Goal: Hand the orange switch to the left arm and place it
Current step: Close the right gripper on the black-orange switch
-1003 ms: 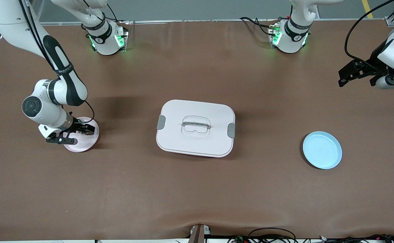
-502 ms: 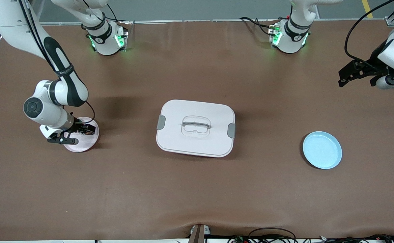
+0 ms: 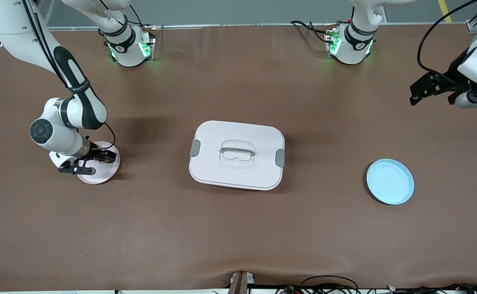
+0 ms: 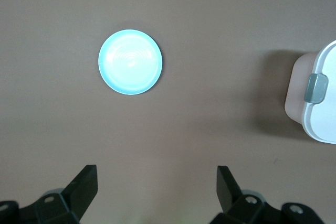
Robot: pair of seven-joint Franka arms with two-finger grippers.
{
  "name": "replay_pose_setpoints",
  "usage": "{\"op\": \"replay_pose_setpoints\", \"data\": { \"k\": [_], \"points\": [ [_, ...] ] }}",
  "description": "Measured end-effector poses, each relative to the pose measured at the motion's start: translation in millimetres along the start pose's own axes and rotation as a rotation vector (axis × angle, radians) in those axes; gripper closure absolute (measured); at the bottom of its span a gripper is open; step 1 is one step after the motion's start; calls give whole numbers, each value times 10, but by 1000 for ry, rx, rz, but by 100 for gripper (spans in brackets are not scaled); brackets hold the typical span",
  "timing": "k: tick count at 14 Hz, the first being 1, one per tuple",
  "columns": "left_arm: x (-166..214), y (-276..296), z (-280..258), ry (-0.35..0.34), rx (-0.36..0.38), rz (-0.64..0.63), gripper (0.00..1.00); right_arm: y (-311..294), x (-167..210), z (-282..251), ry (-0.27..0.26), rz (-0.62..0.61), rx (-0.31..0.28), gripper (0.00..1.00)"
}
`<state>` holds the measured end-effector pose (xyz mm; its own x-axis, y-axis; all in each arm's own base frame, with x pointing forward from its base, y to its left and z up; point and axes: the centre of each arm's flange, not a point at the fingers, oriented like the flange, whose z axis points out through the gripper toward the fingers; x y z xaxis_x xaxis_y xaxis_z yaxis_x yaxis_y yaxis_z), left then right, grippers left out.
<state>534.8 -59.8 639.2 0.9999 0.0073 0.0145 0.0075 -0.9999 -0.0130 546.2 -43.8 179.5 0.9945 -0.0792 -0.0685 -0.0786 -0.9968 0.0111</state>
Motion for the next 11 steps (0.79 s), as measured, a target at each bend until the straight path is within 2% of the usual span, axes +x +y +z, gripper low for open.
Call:
{"op": "replay_pose_setpoints", "data": {
  "k": [3, 6, 11],
  "points": [
    [2, 2, 4, -1, 0, 0, 0, -1, -1, 6, -1, 0, 0, 0],
    [3, 2, 5, -1, 0, 0, 0, -6, 2, 3, 0, -6, 0, 28],
    [5, -5, -18, 4, -1, 0, 0, -10, 17, -12, 3, -42, 0, 28]
  ]
}}
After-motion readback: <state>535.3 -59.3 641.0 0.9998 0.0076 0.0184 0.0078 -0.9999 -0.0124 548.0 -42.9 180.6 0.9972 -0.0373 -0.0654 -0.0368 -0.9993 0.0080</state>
